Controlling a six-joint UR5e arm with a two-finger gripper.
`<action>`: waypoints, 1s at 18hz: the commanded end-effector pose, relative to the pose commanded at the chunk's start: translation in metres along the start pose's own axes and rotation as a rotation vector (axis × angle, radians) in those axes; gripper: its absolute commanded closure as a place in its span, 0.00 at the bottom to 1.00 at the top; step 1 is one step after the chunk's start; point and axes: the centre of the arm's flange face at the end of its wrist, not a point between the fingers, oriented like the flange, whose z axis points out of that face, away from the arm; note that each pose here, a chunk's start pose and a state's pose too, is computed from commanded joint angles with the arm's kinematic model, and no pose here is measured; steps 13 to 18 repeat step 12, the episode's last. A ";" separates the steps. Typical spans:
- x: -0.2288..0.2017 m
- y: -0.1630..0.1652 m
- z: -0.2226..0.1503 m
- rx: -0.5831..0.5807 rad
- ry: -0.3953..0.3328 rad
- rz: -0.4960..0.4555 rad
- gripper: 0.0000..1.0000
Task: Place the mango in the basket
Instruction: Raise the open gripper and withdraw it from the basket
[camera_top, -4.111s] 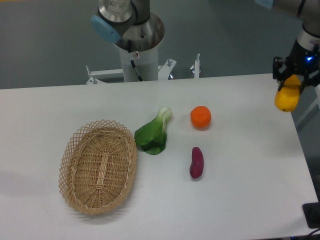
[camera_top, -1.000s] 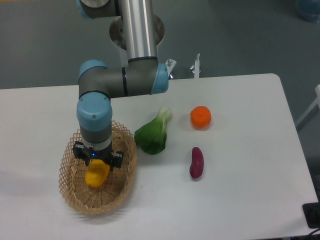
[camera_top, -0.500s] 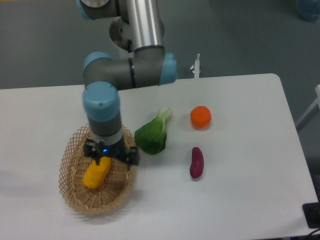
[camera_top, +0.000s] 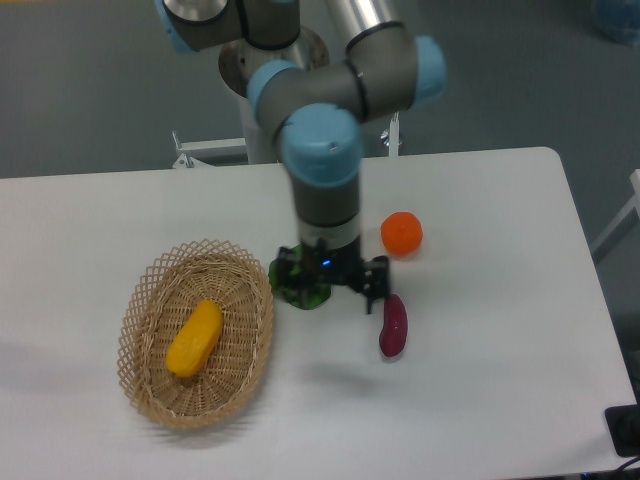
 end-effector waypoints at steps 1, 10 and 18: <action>-0.011 0.008 -0.003 0.002 -0.007 0.010 0.00; -0.074 0.057 -0.004 -0.017 -0.028 0.025 0.00; -0.080 0.061 -0.004 -0.016 -0.028 0.032 0.00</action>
